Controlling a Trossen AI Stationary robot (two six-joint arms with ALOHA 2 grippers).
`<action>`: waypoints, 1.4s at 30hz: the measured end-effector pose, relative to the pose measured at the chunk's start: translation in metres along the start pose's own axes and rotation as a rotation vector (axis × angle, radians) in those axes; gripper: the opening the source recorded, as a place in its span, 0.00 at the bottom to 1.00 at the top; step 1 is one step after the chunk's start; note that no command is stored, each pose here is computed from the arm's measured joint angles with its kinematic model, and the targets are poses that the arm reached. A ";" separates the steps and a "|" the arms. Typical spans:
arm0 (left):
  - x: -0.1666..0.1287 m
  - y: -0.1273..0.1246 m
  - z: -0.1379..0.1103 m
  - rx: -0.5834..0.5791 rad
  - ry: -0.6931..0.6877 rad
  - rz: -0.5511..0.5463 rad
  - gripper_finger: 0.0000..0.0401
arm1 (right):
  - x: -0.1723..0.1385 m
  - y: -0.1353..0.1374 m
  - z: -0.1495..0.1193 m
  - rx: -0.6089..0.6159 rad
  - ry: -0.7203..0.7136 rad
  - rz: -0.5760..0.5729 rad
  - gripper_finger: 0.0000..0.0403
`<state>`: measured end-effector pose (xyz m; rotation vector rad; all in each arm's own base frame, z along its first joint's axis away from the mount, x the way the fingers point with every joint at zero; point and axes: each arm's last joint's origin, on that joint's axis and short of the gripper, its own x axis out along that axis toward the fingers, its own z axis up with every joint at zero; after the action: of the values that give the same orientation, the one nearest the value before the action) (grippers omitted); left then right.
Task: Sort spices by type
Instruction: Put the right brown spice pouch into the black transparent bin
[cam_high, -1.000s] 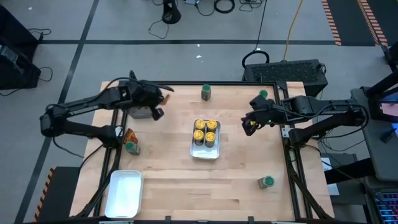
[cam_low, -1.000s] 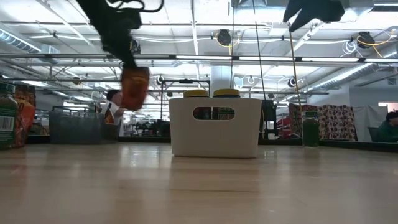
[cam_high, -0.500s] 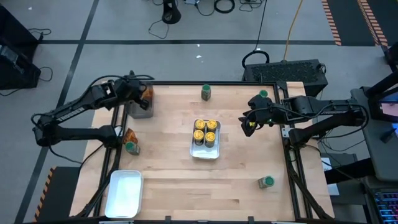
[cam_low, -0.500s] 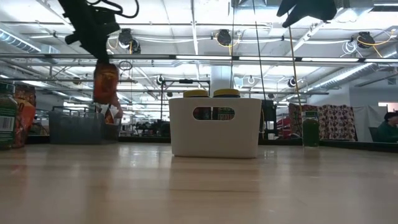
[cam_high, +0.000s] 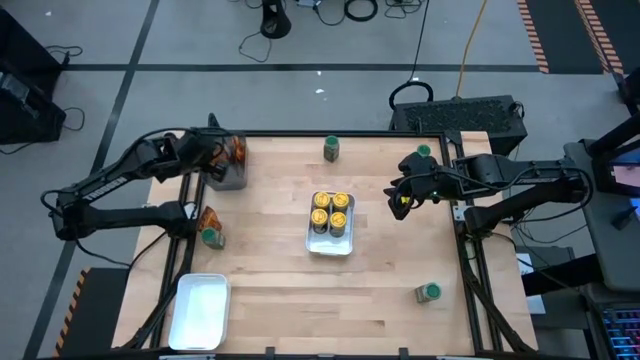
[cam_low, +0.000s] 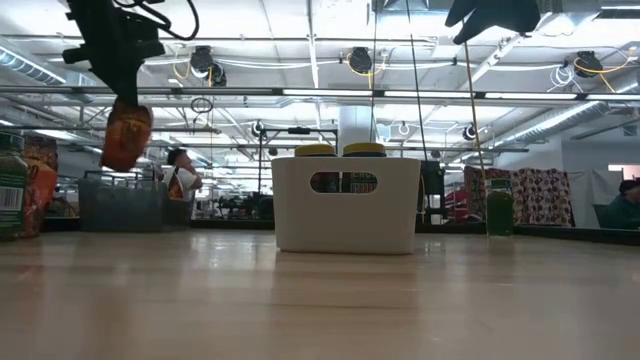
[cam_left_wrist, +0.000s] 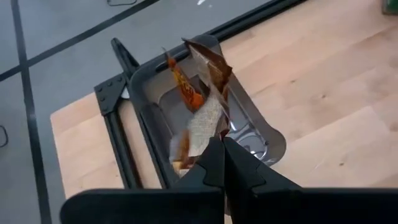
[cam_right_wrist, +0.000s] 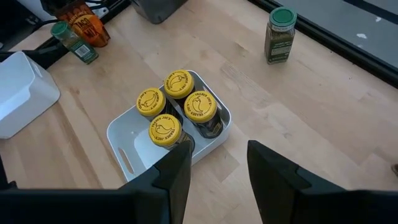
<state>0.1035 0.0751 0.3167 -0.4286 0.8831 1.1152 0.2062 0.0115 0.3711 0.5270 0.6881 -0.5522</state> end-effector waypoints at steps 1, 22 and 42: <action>0.000 0.000 -0.001 -0.004 0.004 0.008 0.00 | 0.000 0.000 0.000 0.000 0.000 0.000 0.34; 0.045 -0.007 -0.030 -0.159 0.058 0.123 0.00 | 0.005 0.005 0.001 -0.024 -0.005 0.011 0.34; 0.061 -0.006 -0.047 -0.221 0.113 0.174 0.00 | 0.006 0.005 0.002 -0.058 -0.009 0.014 0.34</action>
<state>0.1004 0.0756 0.2398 -0.6105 0.9121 1.3661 0.2141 0.0125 0.3696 0.4749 0.6895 -0.5194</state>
